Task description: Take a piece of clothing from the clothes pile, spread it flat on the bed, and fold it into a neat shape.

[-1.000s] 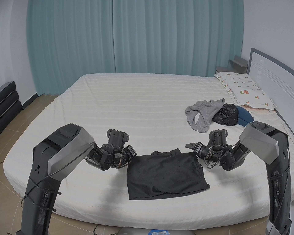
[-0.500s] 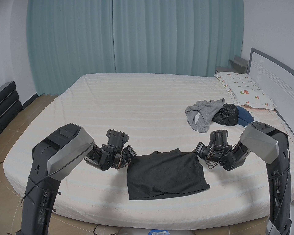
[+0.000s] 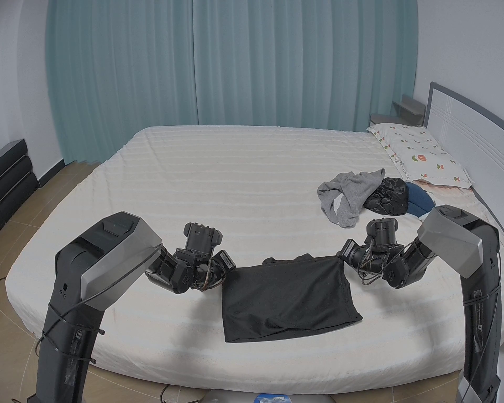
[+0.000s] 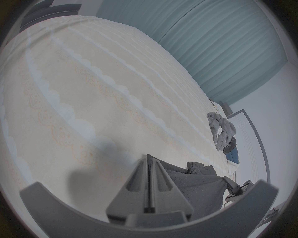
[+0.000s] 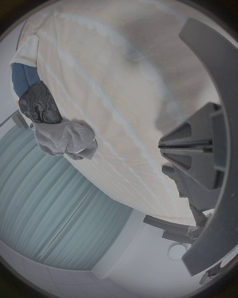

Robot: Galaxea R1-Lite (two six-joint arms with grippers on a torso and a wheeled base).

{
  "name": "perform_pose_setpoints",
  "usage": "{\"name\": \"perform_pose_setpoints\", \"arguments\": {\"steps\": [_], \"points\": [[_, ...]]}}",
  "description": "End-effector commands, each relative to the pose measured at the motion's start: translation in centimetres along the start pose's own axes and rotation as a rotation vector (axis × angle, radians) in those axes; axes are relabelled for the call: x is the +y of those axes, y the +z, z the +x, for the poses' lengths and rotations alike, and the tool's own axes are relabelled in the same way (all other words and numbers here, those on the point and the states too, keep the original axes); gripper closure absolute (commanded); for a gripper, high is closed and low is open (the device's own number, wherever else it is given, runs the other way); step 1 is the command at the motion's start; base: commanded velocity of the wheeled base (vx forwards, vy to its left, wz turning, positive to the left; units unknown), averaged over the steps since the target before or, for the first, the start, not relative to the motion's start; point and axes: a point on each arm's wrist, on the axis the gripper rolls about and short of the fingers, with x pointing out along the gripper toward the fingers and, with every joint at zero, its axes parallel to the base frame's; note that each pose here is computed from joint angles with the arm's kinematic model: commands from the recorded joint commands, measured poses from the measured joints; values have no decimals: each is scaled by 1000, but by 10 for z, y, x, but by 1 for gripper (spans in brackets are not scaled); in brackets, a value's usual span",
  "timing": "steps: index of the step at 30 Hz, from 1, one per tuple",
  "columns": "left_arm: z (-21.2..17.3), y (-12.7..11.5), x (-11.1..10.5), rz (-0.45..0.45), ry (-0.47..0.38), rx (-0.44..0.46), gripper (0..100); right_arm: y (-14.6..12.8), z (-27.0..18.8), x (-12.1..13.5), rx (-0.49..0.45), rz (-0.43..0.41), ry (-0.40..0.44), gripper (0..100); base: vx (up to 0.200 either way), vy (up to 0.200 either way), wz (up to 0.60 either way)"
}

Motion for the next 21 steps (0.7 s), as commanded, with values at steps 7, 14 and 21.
{"name": "perform_pose_setpoints", "arguments": {"steps": [7, 14, 21], "points": [[-4, 4, -3, -9, -9, -6, 0, 6, -16, 9, -18, -3, 24, 0, 0, 0, 0], [-31, 24, 1, -137, -12, -26, 0, 12, -62, 21, 10, -1, 46, 0, 0, 0, 0], [-54, 44, 31, -196, 7, 15, 0, -19, -103, 12, 144, -69, 35, 0, 0, 0, 0]]}}
